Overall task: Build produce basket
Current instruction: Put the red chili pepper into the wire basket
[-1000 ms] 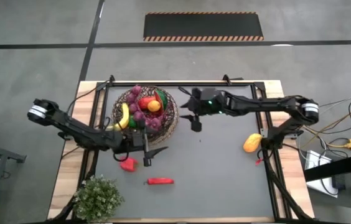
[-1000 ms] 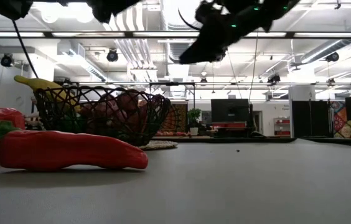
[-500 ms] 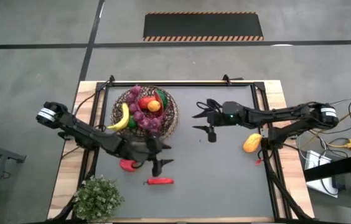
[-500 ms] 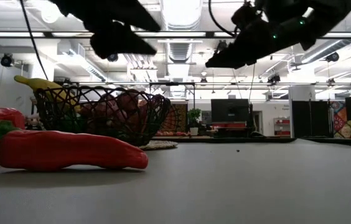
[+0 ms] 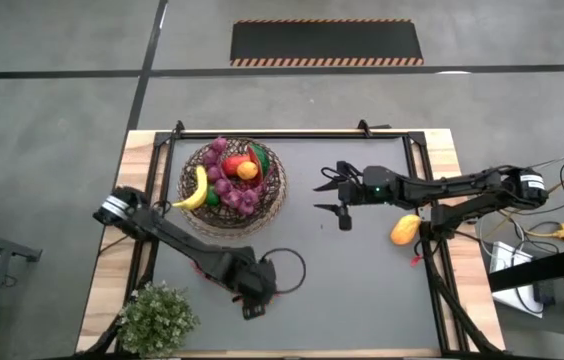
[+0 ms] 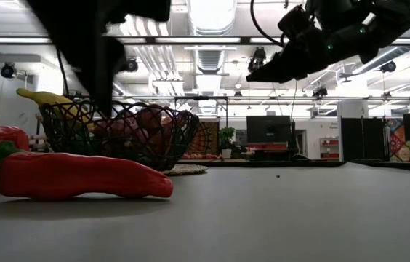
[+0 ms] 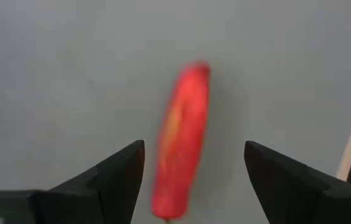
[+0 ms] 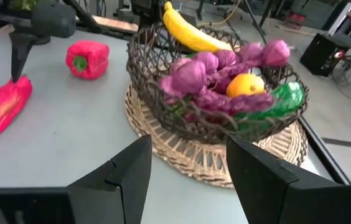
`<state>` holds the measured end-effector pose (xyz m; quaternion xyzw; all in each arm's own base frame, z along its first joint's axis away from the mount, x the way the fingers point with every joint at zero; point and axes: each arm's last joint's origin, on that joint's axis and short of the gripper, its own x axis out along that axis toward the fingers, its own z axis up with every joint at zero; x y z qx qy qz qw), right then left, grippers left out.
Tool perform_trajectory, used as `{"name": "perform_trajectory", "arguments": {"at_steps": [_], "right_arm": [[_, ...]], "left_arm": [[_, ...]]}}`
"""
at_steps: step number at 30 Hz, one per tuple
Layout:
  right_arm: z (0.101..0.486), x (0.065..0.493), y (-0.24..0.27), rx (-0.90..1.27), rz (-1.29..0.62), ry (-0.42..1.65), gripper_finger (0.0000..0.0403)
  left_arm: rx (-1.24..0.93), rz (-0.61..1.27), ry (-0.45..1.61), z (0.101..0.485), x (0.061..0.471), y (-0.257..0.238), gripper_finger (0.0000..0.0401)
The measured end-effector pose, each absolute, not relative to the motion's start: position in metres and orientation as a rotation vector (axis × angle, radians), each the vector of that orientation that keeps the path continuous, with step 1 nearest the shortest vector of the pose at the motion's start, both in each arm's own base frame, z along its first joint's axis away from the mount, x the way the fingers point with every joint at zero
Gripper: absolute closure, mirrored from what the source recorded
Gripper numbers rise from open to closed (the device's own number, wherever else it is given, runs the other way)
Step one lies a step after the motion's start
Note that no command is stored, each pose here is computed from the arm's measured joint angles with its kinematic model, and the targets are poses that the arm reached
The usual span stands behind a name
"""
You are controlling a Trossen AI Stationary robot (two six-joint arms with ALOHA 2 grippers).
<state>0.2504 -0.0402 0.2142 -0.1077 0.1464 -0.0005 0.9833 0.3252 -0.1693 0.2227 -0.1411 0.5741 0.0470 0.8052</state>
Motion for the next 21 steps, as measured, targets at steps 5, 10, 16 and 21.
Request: {"name": "perform_trajectory", "arguments": {"at_steps": [5, 10, 16, 21], "right_arm": [[0.205, 0.246, -0.039, -0.206, 0.002, 0.324, 0.0211], [0.199, 0.243, -0.039, -0.207, 0.002, 0.325, 0.0211], [0.198, 0.242, -0.039, -0.201, 0.002, 0.328, 0.0211], [0.197, 0.242, -0.039, -0.201, 0.001, 0.325, 0.0211]], "left_arm": [[-0.337, 0.094, 1.375, 0.201, 0.325, -0.179, 0.0143], [-0.333, 0.118, 1.404, 0.19, 0.325, -0.179, 0.0143], [-0.316, 0.111, 1.402, 0.189, 0.326, -0.178, 0.0143], [-0.256, 0.181, 1.341, 0.186, 0.326, -0.175, 0.0143]]}}
